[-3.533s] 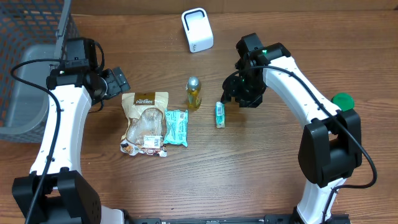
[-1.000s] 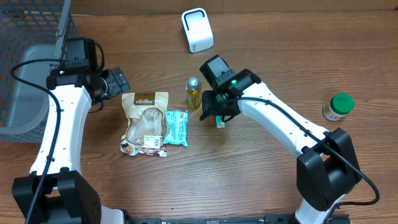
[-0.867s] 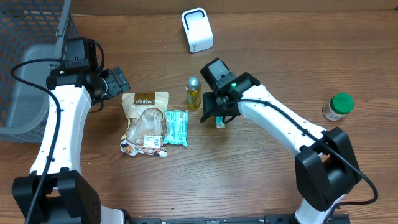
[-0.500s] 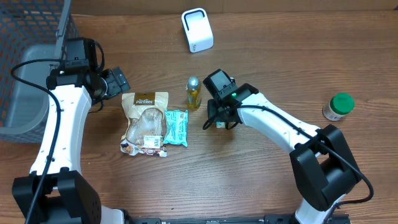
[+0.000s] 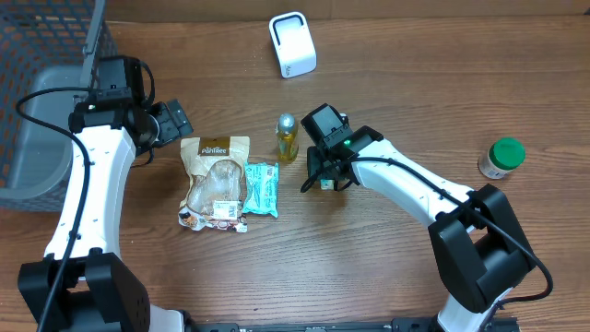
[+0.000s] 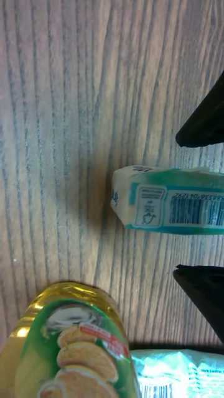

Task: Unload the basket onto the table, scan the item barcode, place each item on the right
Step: 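Close the right gripper on the Kleenex pack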

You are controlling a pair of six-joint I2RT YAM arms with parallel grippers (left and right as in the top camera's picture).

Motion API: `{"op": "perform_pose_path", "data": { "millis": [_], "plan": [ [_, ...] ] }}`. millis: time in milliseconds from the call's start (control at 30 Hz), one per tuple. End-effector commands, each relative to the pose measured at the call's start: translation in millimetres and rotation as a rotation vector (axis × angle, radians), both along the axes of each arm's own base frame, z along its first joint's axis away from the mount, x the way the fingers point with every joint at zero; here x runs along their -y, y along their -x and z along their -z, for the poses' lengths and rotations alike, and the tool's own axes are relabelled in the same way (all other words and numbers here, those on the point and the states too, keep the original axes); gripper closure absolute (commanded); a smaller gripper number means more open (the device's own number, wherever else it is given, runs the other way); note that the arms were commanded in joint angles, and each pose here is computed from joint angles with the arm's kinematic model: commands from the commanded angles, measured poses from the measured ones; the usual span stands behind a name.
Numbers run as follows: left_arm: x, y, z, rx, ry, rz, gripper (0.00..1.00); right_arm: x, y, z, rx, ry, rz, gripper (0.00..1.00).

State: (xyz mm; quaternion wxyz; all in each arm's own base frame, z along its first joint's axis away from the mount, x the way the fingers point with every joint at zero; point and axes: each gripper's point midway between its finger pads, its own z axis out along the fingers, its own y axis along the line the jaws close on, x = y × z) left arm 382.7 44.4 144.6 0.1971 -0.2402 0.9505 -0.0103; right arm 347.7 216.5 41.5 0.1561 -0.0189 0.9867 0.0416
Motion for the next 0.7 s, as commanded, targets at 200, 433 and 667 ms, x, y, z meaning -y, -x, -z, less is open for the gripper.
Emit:
{"op": "perform_pose_path", "data": {
  "millis": [200, 433, 667],
  "plan": [
    [1, -3, -8, 0.024, -0.001, 0.011, 0.0, 5, 2, 20, -0.029, 0.038, 0.012, 0.42],
    [1, -3, -8, 0.024, -0.001, 0.011, 0.0, 8, 5, 27, -0.052, 0.059, 0.012, 0.52],
    [1, -3, -8, 0.024, -0.001, 0.011, 0.0, 11, 5, 27, -0.047, 0.079, 0.0, 0.64]
  ]
}}
